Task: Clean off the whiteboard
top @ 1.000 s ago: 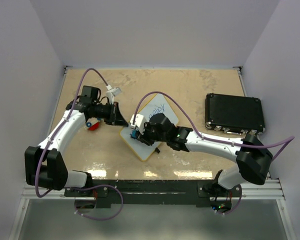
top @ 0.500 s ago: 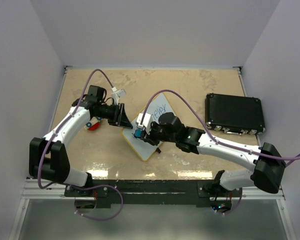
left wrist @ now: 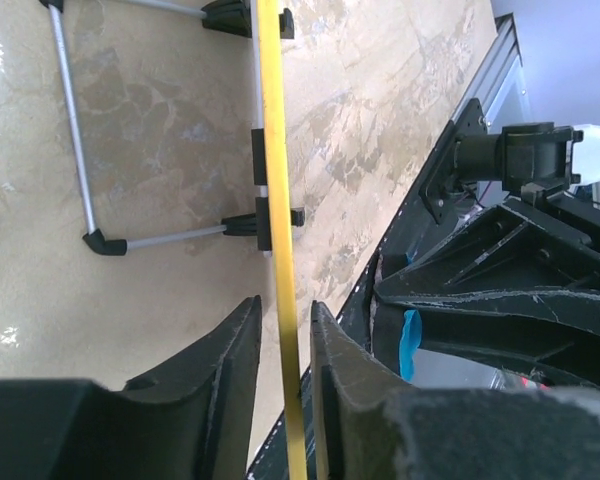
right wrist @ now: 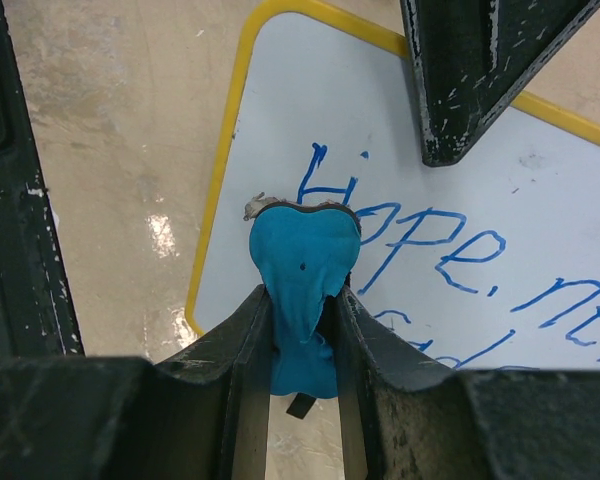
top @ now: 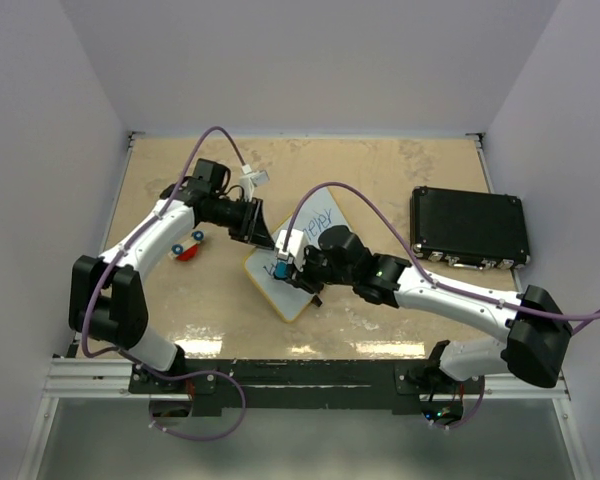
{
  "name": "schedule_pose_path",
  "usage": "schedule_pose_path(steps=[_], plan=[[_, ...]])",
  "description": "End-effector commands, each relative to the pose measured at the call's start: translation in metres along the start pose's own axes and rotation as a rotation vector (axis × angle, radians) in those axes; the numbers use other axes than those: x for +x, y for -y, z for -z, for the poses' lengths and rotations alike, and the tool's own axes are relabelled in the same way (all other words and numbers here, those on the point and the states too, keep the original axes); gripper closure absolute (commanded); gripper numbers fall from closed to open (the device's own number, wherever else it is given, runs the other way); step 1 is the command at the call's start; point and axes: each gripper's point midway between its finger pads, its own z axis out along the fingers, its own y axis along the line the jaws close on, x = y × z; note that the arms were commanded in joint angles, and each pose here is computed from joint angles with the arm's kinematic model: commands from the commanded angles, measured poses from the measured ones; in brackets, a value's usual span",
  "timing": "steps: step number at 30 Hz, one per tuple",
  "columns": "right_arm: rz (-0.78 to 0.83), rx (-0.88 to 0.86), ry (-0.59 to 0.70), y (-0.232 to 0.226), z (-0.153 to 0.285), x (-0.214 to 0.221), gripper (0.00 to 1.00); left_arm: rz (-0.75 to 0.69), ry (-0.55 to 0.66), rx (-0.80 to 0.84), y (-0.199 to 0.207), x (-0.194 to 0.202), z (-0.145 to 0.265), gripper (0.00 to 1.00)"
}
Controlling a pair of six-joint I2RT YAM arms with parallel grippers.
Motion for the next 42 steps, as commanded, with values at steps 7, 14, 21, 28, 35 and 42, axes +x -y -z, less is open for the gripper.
schedule_pose_path(steps=[7,14,21,28,35,42], plan=[[-0.020,0.004,0.024,0.003,0.003,-0.007,1.00,-0.003,0.062,-0.031,0.007,-0.025,-0.016,1.00],[-0.078,0.076,0.030,0.018,-0.010,-0.016,1.00,0.092,0.132,-0.056,0.008,-0.029,-0.016,1.00],[-0.145,0.087,0.053,0.020,-0.021,-0.022,1.00,0.105,0.167,-0.079,0.009,-0.027,-0.012,1.00],[-0.162,0.073,0.105,0.021,-0.025,-0.042,1.00,0.094,0.168,-0.084,0.008,-0.025,-0.011,1.00],[-0.150,0.043,0.025,0.013,-0.035,-0.010,1.00,0.089,0.166,-0.082,0.008,-0.024,-0.012,1.00],[-0.160,-0.001,-0.073,0.003,-0.024,0.033,1.00,0.079,0.164,-0.085,0.008,-0.023,-0.012,1.00]])
